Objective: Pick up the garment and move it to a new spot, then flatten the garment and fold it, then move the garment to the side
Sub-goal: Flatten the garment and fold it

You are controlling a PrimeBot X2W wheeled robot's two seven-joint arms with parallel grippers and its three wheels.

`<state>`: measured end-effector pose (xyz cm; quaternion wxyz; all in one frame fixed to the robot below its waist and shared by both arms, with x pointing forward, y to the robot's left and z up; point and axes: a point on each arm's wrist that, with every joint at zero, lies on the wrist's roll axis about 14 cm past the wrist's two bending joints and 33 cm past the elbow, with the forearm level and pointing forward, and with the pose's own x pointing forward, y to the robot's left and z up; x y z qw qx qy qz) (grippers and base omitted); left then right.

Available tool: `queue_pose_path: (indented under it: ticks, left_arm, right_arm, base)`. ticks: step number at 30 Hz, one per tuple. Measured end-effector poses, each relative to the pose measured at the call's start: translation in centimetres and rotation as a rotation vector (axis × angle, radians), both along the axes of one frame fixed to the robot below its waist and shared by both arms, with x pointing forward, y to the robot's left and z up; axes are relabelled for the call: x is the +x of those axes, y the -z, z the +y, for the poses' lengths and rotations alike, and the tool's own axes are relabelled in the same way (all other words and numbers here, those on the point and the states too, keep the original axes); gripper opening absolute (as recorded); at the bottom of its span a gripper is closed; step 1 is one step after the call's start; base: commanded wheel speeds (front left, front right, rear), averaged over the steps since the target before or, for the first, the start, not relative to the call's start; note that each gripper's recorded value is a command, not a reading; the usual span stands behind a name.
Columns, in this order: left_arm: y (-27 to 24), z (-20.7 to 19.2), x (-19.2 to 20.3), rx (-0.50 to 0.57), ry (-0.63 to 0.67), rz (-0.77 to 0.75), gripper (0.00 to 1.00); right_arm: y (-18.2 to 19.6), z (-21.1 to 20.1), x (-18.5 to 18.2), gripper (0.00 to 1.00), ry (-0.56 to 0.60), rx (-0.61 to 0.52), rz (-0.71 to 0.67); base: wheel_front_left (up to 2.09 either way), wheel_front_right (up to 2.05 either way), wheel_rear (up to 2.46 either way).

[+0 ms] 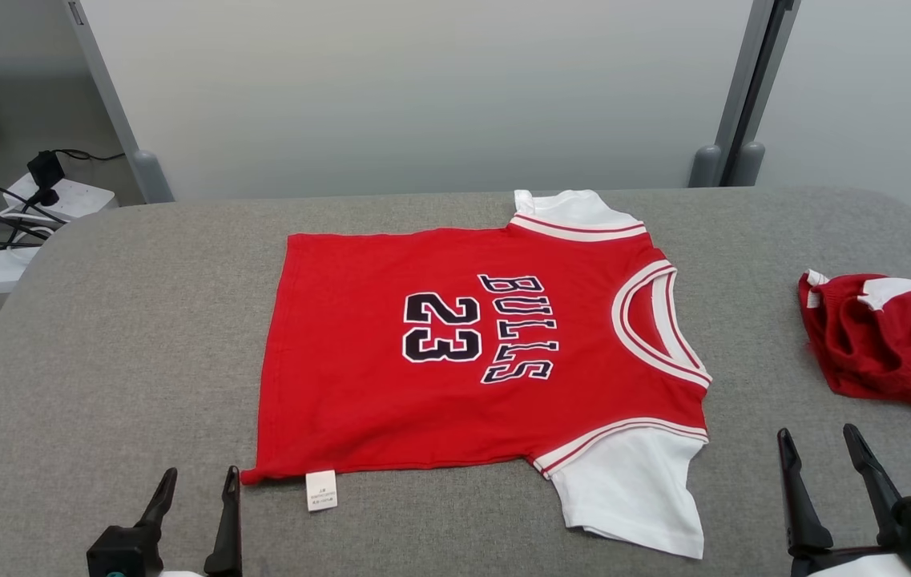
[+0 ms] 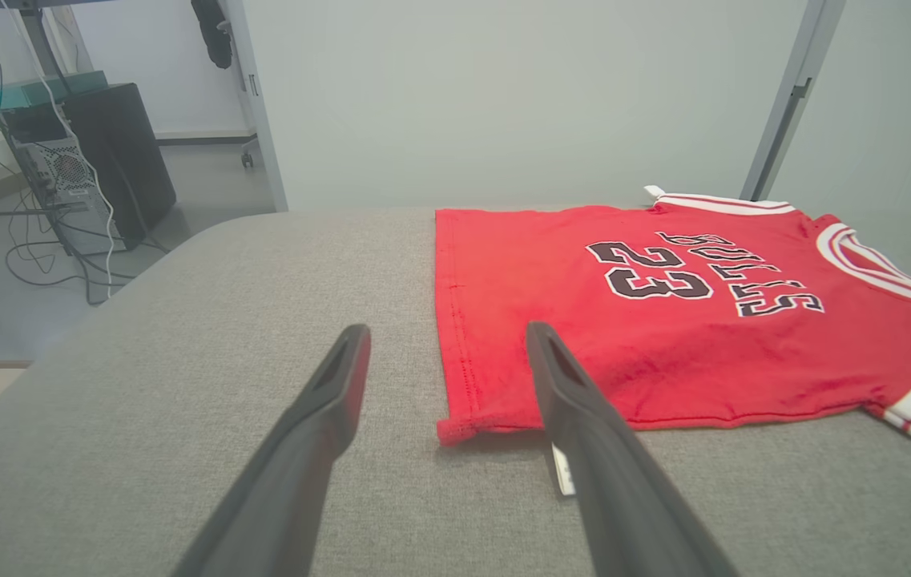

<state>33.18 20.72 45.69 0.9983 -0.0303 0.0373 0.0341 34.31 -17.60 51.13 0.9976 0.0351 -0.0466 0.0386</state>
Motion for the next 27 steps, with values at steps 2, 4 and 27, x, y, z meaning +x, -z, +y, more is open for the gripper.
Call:
queue_pose_path:
  ticks: [2,4,27]
  left_arm:
    - [0.0,0.0,0.0,0.000,-0.001,-0.001,1.00]
    - [0.0,0.0,0.0,0.000,-0.001,-0.001,1.00]
    - [1.3,-0.6,-0.1,-0.003,0.020,0.043,1.00]
  right_arm:
    - [0.1,0.0,0.0,1.00,0.000,0.001,0.002]
    - [0.2,0.1,0.0,1.00,-0.002,0.003,0.006]
    - [9.0,3.2,-1.8,1.00,-0.086,0.026,0.294]
  base:
    - [0.00,0.00,0.00]
    - [0.00,0.00,0.00]
    - [0.00,0.00,0.00]
